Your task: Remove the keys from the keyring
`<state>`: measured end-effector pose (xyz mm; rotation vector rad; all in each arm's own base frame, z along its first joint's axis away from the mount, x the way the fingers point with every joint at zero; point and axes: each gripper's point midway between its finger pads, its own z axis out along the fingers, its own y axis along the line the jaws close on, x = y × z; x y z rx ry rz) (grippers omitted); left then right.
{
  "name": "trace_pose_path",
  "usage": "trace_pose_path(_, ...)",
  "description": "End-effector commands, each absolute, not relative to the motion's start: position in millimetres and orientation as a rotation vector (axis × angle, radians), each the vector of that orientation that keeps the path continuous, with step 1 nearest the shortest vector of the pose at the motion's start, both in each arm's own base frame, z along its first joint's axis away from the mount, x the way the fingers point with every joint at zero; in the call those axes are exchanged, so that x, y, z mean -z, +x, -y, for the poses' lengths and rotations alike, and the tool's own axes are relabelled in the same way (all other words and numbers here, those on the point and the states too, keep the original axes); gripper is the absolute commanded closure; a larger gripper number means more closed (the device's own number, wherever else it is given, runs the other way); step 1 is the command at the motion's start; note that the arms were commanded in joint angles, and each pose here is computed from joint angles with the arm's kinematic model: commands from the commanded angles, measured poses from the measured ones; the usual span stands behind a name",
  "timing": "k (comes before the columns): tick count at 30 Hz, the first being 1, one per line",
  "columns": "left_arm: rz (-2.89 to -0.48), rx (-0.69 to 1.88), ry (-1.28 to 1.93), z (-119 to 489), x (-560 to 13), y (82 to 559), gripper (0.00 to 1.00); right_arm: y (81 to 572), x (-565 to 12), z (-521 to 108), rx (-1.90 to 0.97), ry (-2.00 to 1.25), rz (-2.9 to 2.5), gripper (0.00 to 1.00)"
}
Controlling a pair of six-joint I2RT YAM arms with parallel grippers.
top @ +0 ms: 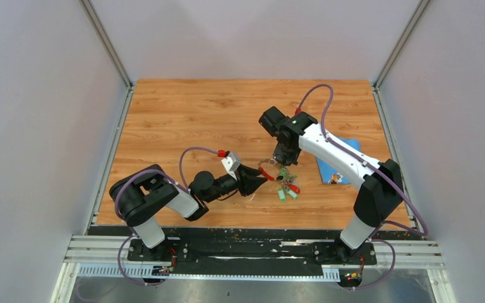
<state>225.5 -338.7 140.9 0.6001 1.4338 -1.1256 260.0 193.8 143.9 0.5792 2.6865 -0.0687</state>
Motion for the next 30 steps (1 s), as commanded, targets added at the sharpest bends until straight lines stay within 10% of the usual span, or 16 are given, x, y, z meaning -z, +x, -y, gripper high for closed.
trace_pose_path(1, -1.408, 1.081, 0.59, 354.0, -147.0, 223.4, 0.57, 272.4, -156.3, -188.6, 0.075, 0.799, -2.588, 0.99)
trace_pose_path(30, -1.407, 0.772, 0.399, 382.6, -134.0, 265.8, 0.65, 273.0, -140.3, -201.8, 0.017, 0.971, -2.584, 0.99)
